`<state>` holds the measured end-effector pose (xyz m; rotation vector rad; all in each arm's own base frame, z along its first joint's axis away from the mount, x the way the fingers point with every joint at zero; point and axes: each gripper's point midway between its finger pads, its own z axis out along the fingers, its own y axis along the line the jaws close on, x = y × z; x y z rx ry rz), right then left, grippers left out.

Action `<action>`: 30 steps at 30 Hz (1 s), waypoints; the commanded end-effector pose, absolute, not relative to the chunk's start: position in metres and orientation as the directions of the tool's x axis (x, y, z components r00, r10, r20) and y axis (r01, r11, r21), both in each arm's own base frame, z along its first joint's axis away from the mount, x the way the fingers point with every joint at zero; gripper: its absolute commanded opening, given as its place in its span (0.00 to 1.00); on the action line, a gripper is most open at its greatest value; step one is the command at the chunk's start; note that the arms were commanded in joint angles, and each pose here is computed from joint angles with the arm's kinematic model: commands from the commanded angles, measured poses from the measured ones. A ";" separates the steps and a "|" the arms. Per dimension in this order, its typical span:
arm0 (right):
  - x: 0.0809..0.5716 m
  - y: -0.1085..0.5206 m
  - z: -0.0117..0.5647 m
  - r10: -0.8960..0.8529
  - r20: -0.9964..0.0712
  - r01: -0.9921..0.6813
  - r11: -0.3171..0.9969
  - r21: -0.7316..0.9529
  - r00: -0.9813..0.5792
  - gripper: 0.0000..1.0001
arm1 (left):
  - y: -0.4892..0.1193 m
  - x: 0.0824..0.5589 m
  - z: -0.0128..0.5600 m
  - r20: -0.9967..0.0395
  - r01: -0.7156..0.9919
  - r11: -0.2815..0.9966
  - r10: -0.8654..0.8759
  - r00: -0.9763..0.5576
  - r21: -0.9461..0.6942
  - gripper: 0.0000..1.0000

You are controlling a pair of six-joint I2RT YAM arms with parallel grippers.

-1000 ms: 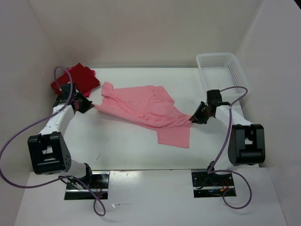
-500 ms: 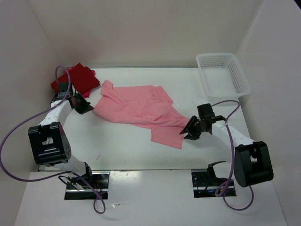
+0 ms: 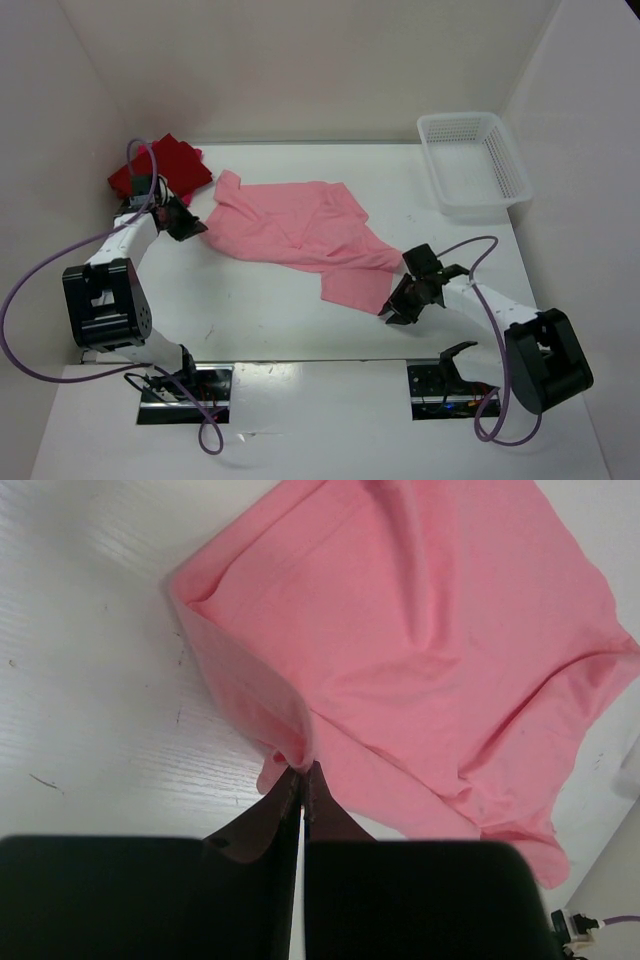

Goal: Fold and stack the t-shirts
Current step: Flatten out the tshirt

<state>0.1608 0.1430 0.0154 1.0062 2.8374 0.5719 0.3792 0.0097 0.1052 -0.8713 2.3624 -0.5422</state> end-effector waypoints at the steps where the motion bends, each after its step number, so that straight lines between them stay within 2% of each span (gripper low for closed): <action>1: 0.159 0.138 0.017 0.653 0.024 0.618 0.704 0.350 -0.757 0.36 | 0.008 0.381 0.104 -0.364 -0.444 0.708 -0.681 -0.636 -0.550 0.02; 5: 0.165 0.137 0.008 0.682 0.015 0.644 0.683 0.343 -0.731 0.36 | 0.004 0.381 0.101 -0.356 -0.442 0.711 -0.676 -0.645 -0.547 0.02; 8: 0.169 0.136 0.000 0.686 0.001 0.645 0.685 0.339 -0.728 0.31 | 0.004 0.381 0.101 -0.356 -0.442 0.711 -0.676 -0.645 -0.547 0.02; 11: 0.176 0.135 -0.001 0.690 -0.025 0.642 0.684 0.347 -0.723 0.31 | 0.006 0.381 0.100 -0.360 -0.447 0.712 -0.677 -0.642 -0.541 0.02; 17: 0.194 0.137 0.006 0.697 -0.063 0.635 0.683 0.360 -0.714 0.19 | 0.007 0.381 0.100 -0.364 -0.452 0.714 -0.678 -0.639 -0.535 0.02; 23: 0.197 0.135 -0.003 0.700 -0.072 0.641 0.686 0.345 -0.710 0.19 | 0.007 0.379 0.102 -0.369 -0.446 0.720 -0.671 -0.643 -0.532 0.02; 24: 0.197 0.136 -0.003 0.706 -0.069 0.647 0.679 0.346 -0.705 0.15 | 0.004 0.379 0.102 -0.369 -0.439 0.724 -0.665 -0.649 -0.532 0.02; 25: 0.197 0.137 -0.003 0.705 -0.061 0.646 0.679 0.349 -0.707 0.07 | 0.005 0.379 0.101 -0.373 -0.444 0.725 -0.666 -0.646 -0.526 0.02; 27: 0.200 0.136 0.002 0.698 -0.081 0.633 0.687 0.357 -0.712 0.00 | 0.005 0.379 0.104 -0.380 -0.439 0.726 -0.665 -0.643 -0.529 0.02; 30: 0.219 0.129 0.041 0.690 -0.192 0.589 0.705 0.395 -0.697 0.00 | 0.001 0.376 0.105 -0.373 -0.437 0.729 -0.660 -0.652 -0.526 0.02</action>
